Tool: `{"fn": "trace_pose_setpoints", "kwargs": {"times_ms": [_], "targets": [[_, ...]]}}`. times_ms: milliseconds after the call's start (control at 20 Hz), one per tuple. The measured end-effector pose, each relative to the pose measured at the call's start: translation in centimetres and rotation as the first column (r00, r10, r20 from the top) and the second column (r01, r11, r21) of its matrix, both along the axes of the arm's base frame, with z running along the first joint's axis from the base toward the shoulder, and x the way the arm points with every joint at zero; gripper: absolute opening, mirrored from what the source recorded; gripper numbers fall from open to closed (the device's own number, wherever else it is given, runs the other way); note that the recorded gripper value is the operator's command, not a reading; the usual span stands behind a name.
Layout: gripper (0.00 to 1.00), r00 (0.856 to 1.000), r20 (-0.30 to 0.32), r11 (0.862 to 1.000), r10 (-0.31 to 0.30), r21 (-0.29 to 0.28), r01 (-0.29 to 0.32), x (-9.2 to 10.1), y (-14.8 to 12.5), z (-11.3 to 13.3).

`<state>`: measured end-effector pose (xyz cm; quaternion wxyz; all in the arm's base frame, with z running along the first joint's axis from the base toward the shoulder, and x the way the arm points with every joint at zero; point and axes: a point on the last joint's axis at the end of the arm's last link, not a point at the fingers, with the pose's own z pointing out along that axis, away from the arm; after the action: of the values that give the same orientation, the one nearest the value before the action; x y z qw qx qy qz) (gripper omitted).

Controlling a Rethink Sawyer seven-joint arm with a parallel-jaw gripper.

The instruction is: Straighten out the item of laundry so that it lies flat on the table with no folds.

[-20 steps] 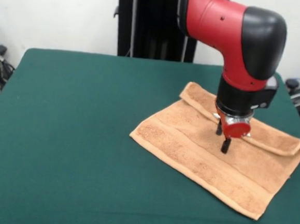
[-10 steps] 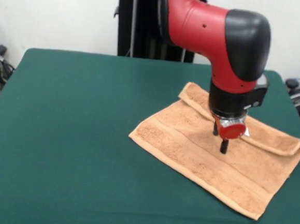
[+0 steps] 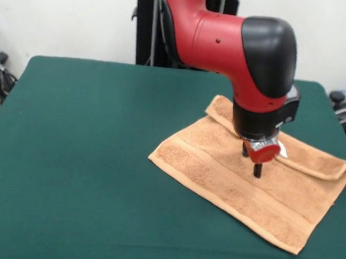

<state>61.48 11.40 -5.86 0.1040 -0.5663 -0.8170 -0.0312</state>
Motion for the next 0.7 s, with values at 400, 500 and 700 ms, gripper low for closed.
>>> {"fn": "trace_pose_setpoints", "kwargs": {"times_ms": [400,500,700], "targets": [[1.0,0.998,0.01,0.998,0.064,0.011,-0.064,0.06,-0.15,-0.03],[1.0,0.997,0.014,0.997,0.077,0.01,-0.077,0.06,-0.1,-0.02],[1.0,0.995,0.019,0.995,0.095,0.013,-0.095,0.03,-0.14,-0.02]]}}
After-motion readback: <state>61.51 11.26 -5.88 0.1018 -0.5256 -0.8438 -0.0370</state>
